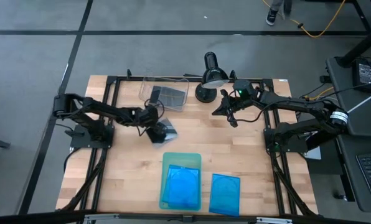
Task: Pick & place jewel cases by type
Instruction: Put the black CD case into the transparent bin
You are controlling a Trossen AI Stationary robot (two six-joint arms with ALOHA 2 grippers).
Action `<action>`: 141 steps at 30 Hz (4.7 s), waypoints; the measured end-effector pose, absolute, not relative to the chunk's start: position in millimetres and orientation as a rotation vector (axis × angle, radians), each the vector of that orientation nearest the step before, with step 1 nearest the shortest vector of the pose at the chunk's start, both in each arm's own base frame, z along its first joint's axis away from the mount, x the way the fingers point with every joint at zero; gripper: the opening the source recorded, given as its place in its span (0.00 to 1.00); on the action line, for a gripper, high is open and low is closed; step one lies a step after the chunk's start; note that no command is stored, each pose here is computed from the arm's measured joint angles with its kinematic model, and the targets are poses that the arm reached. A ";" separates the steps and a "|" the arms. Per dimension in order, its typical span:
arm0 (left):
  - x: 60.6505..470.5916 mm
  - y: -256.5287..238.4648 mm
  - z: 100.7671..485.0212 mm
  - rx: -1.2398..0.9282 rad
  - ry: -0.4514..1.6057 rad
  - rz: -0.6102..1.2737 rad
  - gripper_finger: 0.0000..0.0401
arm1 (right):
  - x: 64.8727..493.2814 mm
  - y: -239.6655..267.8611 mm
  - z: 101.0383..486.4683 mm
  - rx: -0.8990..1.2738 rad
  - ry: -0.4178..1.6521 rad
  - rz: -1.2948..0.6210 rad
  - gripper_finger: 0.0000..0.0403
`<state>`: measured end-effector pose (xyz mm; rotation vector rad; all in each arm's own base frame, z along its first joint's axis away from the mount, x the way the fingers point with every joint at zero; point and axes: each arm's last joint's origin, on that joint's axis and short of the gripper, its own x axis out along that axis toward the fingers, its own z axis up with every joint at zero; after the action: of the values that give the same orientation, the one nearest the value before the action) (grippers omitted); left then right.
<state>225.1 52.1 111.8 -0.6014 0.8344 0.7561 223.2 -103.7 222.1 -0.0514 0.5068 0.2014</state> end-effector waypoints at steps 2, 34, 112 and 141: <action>234.4 49.9 112.2 -0.582 0.832 0.702 0.01 | 223.2 -103.7 222.1 -0.051 0.507 0.201 0.01; 200.3 -36.1 237.5 -0.909 0.704 0.869 0.01 | 261.1 -68.5 169.6 -0.187 0.830 0.352 0.01; 231.3 -19.9 110.8 -1.428 0.336 0.834 0.49 | 390.2 -67.0 107.9 -0.298 0.883 0.604 0.01; 245.6 -13.7 128.4 -1.263 0.341 0.851 0.49 | 389.3 -69.6 107.7 -0.286 0.881 0.612 0.01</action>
<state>245.6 -13.7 128.4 -1.2633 0.3410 0.8505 389.3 -69.6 107.7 -0.2857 0.8805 0.6117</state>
